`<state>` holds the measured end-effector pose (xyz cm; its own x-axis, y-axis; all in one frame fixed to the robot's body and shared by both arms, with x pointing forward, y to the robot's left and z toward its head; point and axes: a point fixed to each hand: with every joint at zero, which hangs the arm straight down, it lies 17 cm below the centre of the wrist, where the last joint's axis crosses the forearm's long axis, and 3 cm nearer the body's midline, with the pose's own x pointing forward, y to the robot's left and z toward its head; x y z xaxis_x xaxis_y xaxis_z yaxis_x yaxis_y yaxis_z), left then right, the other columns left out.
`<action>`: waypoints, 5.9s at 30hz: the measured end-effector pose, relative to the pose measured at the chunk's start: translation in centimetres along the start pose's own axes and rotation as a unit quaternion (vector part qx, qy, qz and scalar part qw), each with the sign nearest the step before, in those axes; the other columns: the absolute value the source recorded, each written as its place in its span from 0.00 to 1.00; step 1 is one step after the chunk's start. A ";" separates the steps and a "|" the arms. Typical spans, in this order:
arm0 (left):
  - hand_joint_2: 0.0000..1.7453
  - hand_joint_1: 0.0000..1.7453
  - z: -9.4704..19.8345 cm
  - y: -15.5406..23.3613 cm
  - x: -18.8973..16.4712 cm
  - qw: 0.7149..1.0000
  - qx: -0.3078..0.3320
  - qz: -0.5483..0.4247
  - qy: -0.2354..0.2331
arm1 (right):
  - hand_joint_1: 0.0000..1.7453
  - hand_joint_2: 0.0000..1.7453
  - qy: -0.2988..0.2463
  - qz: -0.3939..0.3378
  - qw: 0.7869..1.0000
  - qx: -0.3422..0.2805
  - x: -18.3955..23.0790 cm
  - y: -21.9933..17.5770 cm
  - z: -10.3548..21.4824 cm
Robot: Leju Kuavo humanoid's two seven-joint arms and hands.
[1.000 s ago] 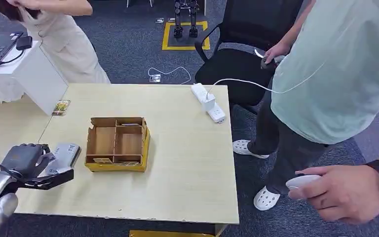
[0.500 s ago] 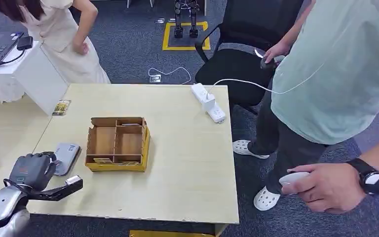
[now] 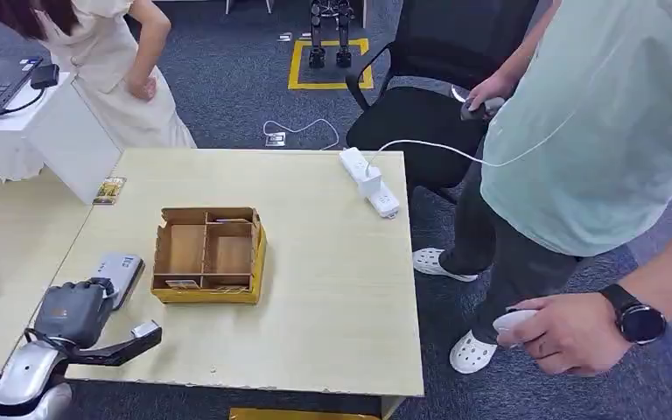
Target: Pass the card to the sensor for recognition and then transmit it.
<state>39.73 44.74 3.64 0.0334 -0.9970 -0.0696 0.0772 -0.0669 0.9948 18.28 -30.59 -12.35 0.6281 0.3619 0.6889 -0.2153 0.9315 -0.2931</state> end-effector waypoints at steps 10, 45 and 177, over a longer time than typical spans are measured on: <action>1.00 1.00 0.2 -1.1 0.9 1.000 -0.015 -0.007 0.002 | 0.00 1.00 -0.013 0.006 1.000 -0.005 0.8 -0.5 -0.4; 1.00 1.00 -8.4 19.6 -0.3 0.956 0.285 0.076 0.004 | 0.00 1.00 -0.030 -0.013 0.999 -0.004 1.7 0.3 -0.7; 1.00 0.00 -1.0 11.2 11.2 0.943 -0.069 -0.049 -0.321 | 0.00 1.00 -0.045 0.027 0.999 0.008 2.1 0.0 -3.6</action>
<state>41.94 32.84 13.98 -0.5871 -0.8075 -0.0569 0.1789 -0.1979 0.9638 22.31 -29.93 -13.30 0.5451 0.4123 0.7299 -0.2598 0.9109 -0.3206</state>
